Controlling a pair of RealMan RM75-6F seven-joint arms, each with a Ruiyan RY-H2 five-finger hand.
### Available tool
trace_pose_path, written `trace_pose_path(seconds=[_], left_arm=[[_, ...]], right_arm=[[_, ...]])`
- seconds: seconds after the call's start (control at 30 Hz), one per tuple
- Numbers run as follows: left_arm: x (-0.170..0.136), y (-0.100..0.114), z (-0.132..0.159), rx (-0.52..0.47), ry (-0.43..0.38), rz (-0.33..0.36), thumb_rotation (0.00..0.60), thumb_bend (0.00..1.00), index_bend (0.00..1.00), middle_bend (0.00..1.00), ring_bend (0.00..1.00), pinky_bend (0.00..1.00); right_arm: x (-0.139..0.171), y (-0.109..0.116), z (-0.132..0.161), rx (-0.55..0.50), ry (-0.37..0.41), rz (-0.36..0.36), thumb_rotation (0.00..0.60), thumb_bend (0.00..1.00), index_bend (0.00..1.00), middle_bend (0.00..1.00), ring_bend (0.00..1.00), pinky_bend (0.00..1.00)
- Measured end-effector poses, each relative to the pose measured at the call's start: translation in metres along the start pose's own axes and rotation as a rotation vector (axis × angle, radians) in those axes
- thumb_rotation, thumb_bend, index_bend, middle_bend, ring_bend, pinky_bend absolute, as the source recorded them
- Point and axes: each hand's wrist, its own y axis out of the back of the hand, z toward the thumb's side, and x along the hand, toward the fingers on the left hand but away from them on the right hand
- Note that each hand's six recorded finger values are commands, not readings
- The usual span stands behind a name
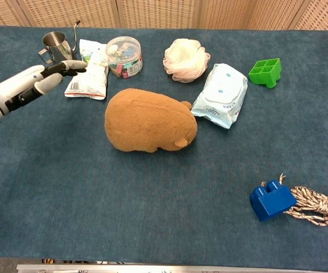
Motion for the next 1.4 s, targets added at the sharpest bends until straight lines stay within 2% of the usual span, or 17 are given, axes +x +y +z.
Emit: trace_pose_path(seconds=[0.13,0.27,0.67,0.9,1.17,1.4], left_arm=[[0.016,-0.017,0.010,-0.025,-0.029,-0.038,0.016,0.04,0.05,0.11,0.09,0.01],[0.031,-0.032,0.019,-0.035,-0.047,-0.071,0.014,0.04,0.04,0.09,0.08,0.01],[0.057,-0.064,0.038,0.011,-0.086,-0.073,0.015,0.04,0.04,0.09,0.07,0.01],[0.061,-0.079,0.043,0.057,-0.098,-0.033,0.015,0.04,0.04,0.09,0.07,0.01],[0.060,-0.096,0.048,0.035,-0.102,0.033,0.016,0.04,0.04,0.09,0.07,0.01],[0.062,-0.105,0.045,0.090,-0.093,0.058,0.015,0.04,0.04,0.09,0.07,0.01]], right_arm=[[0.002,0.000,-0.004,-0.001,-0.012,0.004,0.600,0.07,0.35,0.36,0.22,0.25],[0.004,-0.001,-0.007,-0.004,-0.020,0.008,0.600,0.07,0.35,0.36,0.22,0.25],[0.011,-0.001,-0.018,-0.005,-0.048,0.017,0.600,0.07,0.35,0.36,0.22,0.25],[0.014,0.001,-0.021,-0.004,-0.055,0.017,0.600,0.07,0.35,0.36,0.22,0.25],[0.015,0.002,-0.021,-0.007,-0.056,0.019,0.600,0.07,0.35,0.36,0.22,0.25],[0.016,0.003,-0.022,-0.008,-0.061,0.018,0.600,0.07,0.35,0.36,0.22,0.25]])
